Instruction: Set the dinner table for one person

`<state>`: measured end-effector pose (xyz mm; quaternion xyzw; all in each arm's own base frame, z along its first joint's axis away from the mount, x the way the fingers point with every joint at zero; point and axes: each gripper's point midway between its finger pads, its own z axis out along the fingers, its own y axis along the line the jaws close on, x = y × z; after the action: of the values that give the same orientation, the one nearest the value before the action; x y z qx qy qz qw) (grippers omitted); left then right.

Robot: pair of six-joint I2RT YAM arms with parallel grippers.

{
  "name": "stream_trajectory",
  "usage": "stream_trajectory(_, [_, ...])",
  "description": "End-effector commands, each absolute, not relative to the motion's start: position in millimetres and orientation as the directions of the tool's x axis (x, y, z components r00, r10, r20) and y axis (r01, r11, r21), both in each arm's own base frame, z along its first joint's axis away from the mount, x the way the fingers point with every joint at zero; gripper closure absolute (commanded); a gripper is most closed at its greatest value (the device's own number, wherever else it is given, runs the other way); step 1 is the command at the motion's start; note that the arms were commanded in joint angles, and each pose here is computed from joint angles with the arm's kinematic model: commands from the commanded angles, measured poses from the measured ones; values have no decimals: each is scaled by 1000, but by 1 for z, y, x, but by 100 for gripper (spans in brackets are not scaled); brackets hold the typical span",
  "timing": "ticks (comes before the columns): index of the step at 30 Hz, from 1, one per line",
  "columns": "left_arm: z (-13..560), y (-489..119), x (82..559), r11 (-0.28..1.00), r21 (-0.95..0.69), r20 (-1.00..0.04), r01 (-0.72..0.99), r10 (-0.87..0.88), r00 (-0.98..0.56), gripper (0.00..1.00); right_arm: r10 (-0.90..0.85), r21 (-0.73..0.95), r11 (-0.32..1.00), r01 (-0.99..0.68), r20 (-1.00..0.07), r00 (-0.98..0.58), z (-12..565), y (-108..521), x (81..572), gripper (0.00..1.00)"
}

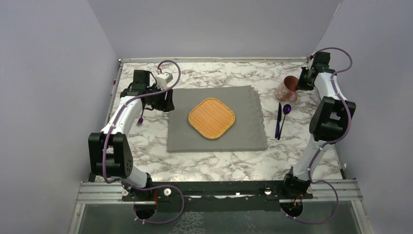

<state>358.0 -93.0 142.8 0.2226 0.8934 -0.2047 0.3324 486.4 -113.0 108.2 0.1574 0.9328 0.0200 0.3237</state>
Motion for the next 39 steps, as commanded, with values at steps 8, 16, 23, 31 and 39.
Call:
stream_trajectory(8, [147, -95, 358, 804, -226, -703, 550, 256, -663, 45, 301, 114, 952, 285, -526, -795, 81, -118, 478, 99])
stream_trajectory(16, [143, -96, 358, 800, -240, -694, 549, 254, -673, 45, 245, 96, 968, 232, -562, -790, 99, -113, 475, 99])
stream_trajectory(23, [141, -97, 359, 798, -248, -690, 549, 253, -679, 45, 112, 32, 992, 120, -648, -753, 132, -102, 473, 99])
stream_trajectory(31, [141, -98, 361, 798, -254, -688, 547, 248, -682, 46, 37, 2, 999, 50, -694, -719, 160, -89, 472, 99])
stream_trajectory(39, [138, -97, 360, 801, -252, -686, 543, 248, -684, 46, -31, -17, 999, -27, -725, -688, 175, -72, 478, 99])
